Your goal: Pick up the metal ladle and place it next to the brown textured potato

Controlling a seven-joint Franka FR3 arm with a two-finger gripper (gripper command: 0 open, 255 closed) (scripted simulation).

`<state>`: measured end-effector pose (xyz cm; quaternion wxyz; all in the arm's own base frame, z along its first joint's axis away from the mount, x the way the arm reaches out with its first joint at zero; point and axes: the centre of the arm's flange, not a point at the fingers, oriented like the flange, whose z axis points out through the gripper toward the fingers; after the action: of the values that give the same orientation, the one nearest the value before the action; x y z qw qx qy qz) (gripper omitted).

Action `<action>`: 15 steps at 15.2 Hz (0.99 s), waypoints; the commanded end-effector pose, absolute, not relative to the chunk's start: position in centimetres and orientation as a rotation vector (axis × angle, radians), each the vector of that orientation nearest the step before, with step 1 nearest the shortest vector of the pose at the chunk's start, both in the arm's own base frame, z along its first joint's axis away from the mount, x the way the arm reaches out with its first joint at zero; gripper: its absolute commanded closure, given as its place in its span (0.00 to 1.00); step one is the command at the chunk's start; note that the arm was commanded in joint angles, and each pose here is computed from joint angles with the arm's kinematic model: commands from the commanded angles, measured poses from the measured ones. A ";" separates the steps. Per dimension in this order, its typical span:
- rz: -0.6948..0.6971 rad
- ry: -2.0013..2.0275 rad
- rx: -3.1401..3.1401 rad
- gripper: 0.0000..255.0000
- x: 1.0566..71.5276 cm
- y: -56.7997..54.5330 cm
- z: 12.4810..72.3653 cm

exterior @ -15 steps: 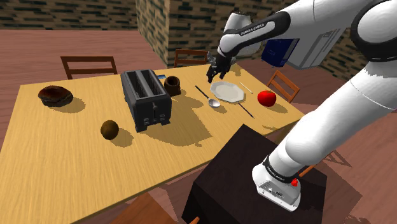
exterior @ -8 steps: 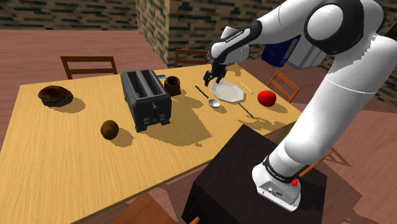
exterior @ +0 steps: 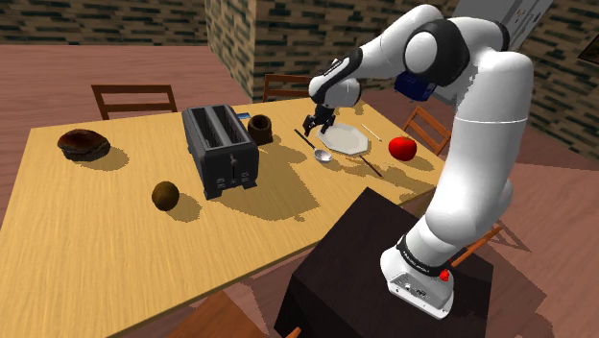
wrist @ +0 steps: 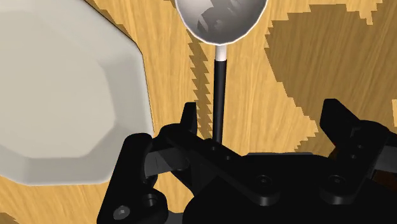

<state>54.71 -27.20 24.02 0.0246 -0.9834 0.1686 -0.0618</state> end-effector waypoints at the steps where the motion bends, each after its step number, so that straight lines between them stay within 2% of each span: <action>1: -0.193 0.550 -3.027 0.00 55.5 -28.7 21.9; 11: -0.195 0.590 -3.005 0.00 57.3 -30.6 15.1; 15: -0.195 0.590 -3.005 0.00 57.4 -30.6 14.8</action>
<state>57.36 -30.58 14.88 0.0367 -0.9786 0.1921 -0.0635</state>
